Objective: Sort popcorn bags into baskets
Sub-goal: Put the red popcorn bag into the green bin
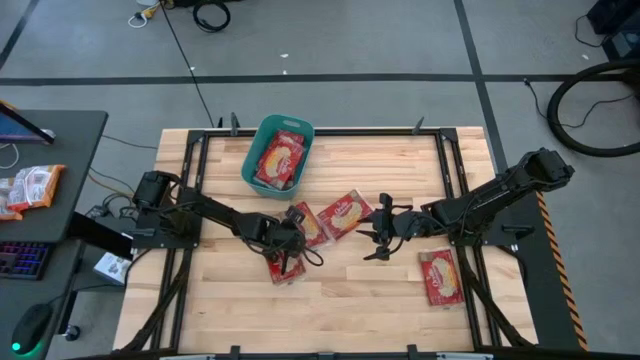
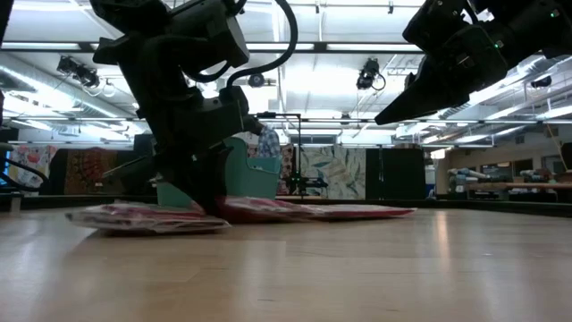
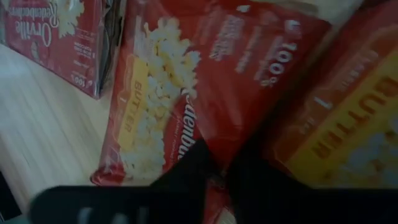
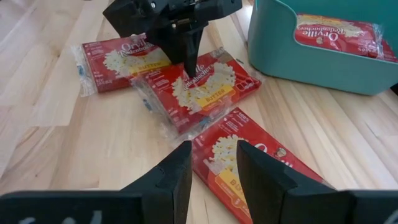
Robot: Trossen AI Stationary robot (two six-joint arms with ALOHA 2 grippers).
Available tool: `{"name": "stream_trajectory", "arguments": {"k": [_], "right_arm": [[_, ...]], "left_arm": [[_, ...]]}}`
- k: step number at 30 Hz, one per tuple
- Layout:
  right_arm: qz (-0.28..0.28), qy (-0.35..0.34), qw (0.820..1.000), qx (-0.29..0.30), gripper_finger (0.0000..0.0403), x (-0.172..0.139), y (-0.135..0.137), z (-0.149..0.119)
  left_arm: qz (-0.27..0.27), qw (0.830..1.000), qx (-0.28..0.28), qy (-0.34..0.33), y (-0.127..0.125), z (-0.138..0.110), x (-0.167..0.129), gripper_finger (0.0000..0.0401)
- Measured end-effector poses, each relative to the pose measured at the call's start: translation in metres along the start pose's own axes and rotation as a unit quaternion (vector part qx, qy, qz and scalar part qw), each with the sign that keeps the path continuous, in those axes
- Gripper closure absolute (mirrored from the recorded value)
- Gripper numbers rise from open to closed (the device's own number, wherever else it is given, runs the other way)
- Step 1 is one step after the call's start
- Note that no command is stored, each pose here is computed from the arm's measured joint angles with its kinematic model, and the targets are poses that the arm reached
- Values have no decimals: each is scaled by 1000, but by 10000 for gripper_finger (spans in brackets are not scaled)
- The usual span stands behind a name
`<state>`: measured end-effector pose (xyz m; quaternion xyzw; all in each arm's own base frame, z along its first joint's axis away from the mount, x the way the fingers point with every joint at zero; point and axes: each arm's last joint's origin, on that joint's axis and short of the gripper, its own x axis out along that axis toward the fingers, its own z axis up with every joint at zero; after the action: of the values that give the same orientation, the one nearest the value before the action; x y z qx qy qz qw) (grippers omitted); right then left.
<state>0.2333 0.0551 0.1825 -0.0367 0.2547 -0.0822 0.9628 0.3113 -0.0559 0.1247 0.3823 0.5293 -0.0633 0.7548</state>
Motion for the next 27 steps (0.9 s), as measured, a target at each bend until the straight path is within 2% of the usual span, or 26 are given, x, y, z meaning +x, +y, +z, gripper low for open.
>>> {"name": "stream_trajectory", "arguments": {"k": [3,10,16,21,27], "right_arm": [[0,0,1000,2,272,0,0,0],[1,1,1000,5,272,0,0,0],[0,3,1000,2,272,0,0,-1],[-3,3,1000,-4,272,0,0,-1],[-2,2,1000,-2,272,0,0,-1]], "left_arm": [[3,1000,-4,-5,1,1,-1,383],[-8,999,-30,-17,11,12,-8,376],[-18,998,-59,-11,31,17,-31,382],[-27,989,-131,-56,58,18,-56,378],[10,962,-251,-104,96,9,-87,377]]}}
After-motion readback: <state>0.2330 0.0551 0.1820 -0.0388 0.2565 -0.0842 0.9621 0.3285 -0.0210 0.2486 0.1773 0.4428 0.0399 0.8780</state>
